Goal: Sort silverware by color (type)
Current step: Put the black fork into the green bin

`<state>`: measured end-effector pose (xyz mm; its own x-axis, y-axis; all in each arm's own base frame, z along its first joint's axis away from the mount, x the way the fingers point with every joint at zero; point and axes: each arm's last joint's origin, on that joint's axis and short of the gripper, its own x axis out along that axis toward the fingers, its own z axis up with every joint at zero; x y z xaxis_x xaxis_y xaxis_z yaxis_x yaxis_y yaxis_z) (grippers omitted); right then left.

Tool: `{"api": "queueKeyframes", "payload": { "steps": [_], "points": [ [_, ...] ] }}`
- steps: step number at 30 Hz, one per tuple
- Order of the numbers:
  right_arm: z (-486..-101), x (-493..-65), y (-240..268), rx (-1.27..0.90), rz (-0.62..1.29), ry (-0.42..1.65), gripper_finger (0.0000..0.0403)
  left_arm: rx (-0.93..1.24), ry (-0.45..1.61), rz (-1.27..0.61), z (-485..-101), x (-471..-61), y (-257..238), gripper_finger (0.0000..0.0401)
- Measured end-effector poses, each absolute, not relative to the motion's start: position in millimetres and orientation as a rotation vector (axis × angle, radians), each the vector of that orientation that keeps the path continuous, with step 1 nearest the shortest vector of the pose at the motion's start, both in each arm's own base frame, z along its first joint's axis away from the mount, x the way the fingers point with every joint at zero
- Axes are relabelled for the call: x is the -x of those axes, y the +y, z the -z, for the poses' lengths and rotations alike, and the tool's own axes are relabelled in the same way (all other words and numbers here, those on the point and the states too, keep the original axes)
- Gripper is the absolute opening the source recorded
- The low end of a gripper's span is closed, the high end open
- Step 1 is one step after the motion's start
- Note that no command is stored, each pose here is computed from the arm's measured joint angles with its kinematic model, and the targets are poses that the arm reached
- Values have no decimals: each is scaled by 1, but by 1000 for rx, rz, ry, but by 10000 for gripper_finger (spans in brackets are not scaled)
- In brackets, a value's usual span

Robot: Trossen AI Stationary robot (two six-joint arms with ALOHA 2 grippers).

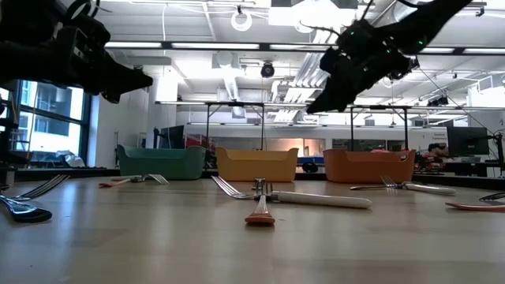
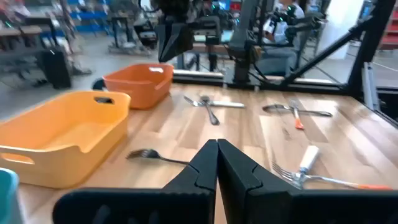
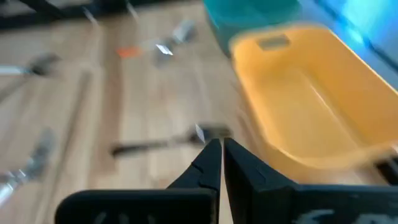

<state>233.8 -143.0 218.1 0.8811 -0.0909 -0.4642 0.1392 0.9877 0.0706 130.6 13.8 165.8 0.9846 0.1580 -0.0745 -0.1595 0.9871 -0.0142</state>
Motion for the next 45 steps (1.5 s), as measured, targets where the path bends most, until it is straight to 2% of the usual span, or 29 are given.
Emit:
{"api": "queueKeyframes", "payload": {
  "steps": [5,11,20,29,36,45],
  "points": [
    [-199,-242,-101,-39,82,221,0,78,131,-124,-173,-138,11,0],
    [-188,-236,-55,-12,31,36,0,147,275,57,-183,-149,-8,0],
    [-186,-240,-23,62,4,30,0,116,630,213,-200,-175,-59,34],
    [-186,-241,-20,30,-7,32,0,-10,988,277,-182,-197,-113,84],
    [-185,-241,-17,45,-20,42,0,-54,1142,257,-164,-212,-139,108],
    [-186,-241,-17,49,-19,35,0,-109,1298,205,-138,-220,-151,108]
  ]
}}
